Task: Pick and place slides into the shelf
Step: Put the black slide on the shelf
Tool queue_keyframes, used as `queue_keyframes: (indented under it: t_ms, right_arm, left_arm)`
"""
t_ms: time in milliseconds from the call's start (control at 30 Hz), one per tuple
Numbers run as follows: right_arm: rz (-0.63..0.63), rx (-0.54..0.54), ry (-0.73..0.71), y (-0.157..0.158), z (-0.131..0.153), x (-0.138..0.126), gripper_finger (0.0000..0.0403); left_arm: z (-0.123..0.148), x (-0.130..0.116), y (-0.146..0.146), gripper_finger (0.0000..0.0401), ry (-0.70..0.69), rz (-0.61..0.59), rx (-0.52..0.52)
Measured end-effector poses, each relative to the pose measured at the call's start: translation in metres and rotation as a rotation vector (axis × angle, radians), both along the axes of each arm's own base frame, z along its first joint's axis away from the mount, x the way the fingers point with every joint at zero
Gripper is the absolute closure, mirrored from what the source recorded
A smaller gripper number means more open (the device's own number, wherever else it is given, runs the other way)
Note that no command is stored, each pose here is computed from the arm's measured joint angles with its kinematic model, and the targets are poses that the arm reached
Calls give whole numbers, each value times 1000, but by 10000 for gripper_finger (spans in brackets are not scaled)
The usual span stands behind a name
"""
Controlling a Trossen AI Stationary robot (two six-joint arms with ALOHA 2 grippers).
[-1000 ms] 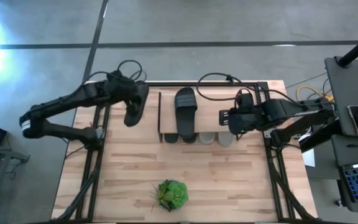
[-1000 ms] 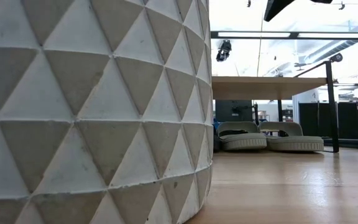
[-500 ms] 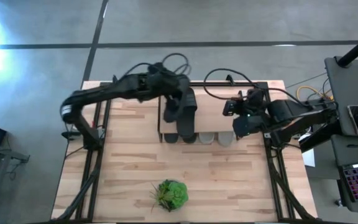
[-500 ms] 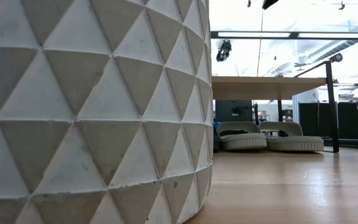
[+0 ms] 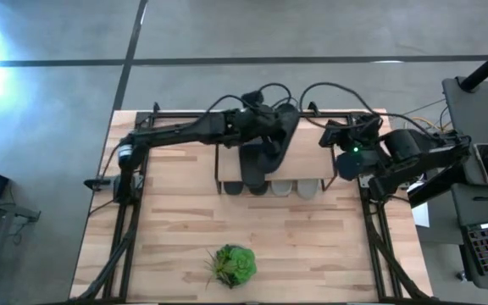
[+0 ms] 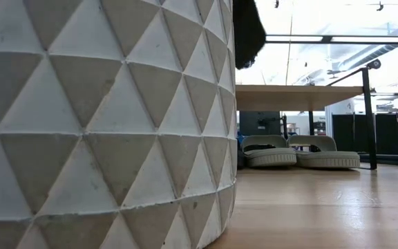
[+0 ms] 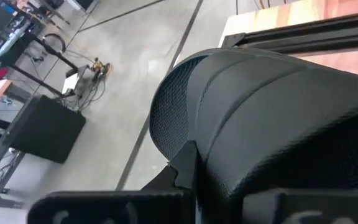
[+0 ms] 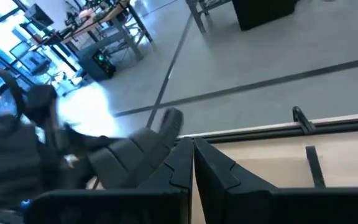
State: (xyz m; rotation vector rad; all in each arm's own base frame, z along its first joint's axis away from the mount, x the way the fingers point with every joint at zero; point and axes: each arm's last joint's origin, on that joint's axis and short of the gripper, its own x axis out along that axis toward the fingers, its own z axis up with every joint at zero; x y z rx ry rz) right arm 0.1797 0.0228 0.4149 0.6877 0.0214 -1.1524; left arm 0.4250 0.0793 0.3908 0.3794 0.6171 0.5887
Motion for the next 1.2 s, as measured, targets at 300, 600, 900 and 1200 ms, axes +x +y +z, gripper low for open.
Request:
queue_keyframes:
  t_ms: [300,600,900,1200]
  right_arm:
    - [122,-11,49,-11,24,-42,394]
    - [229,22,88,-15,29,-62,394]
    - [253,14,172,-14,24,-61,394]
    - [299,137,222,-10,8,-53,394]
  left_arm:
    - [-43,53,8,401,21,43,24]
    - [-71,86,-1,401,110,80,121]
    - [-71,82,-13,401,174,111,169]
    - [-73,82,-17,397,186,65,140]
